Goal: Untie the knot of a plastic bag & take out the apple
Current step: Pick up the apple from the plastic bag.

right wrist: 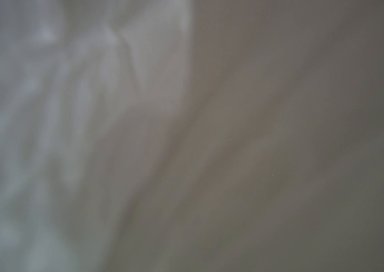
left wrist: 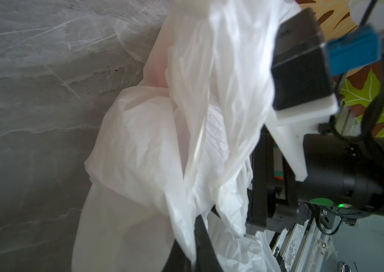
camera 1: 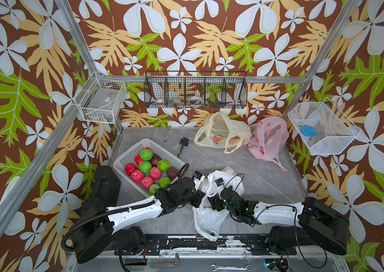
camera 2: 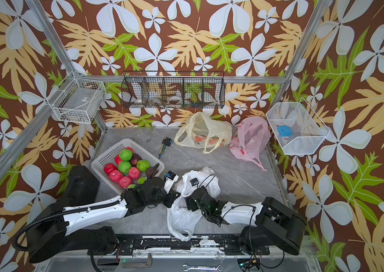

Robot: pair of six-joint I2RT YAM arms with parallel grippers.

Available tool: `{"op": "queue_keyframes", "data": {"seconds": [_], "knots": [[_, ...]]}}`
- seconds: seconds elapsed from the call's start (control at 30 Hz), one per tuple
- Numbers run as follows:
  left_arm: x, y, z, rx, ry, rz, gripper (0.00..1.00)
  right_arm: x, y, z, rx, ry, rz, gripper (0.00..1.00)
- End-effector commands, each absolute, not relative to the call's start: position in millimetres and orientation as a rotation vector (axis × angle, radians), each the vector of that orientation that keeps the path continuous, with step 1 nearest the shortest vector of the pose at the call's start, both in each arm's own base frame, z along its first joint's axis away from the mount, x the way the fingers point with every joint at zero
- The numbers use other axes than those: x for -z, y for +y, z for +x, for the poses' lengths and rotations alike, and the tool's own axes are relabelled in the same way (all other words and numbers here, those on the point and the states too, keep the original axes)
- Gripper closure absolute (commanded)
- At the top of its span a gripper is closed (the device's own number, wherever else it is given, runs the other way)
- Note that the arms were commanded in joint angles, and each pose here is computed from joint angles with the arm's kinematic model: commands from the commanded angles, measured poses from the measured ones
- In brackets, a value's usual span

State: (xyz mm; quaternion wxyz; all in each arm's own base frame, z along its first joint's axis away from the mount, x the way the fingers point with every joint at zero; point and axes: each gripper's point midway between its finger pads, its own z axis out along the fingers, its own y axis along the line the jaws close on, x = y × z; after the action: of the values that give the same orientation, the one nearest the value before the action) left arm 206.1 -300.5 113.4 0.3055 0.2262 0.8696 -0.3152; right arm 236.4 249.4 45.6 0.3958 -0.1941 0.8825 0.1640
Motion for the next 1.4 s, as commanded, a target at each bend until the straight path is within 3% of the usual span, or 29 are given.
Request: {"op": "queue_keyframes", "data": {"seconds": [0.0,0.27,0.57,1.03,1.17,1.37], "knots": [[-120,-304,208,0.87,2.274,0.582,1.0,-60,263,242,-0.456,2.189,-0.51,0.21],[-135,-296,212,0.864,2.245,0.538,1.0,-94,261,252,-0.45,2.065,-0.487,0.2],[-131,-290,213,0.901,2.26,0.511,1.0,-85,275,275,-0.341,2.106,-0.527,0.21],[-116,-278,211,0.907,2.297,0.49,1.0,-29,286,284,-0.393,2.252,-0.617,0.43],[-115,-271,215,0.882,2.297,0.455,1.0,-38,279,280,-0.377,2.269,-0.602,0.52],[-116,-262,228,0.848,2.286,0.376,1.0,-73,271,271,-0.369,2.271,-0.578,0.53]]}}
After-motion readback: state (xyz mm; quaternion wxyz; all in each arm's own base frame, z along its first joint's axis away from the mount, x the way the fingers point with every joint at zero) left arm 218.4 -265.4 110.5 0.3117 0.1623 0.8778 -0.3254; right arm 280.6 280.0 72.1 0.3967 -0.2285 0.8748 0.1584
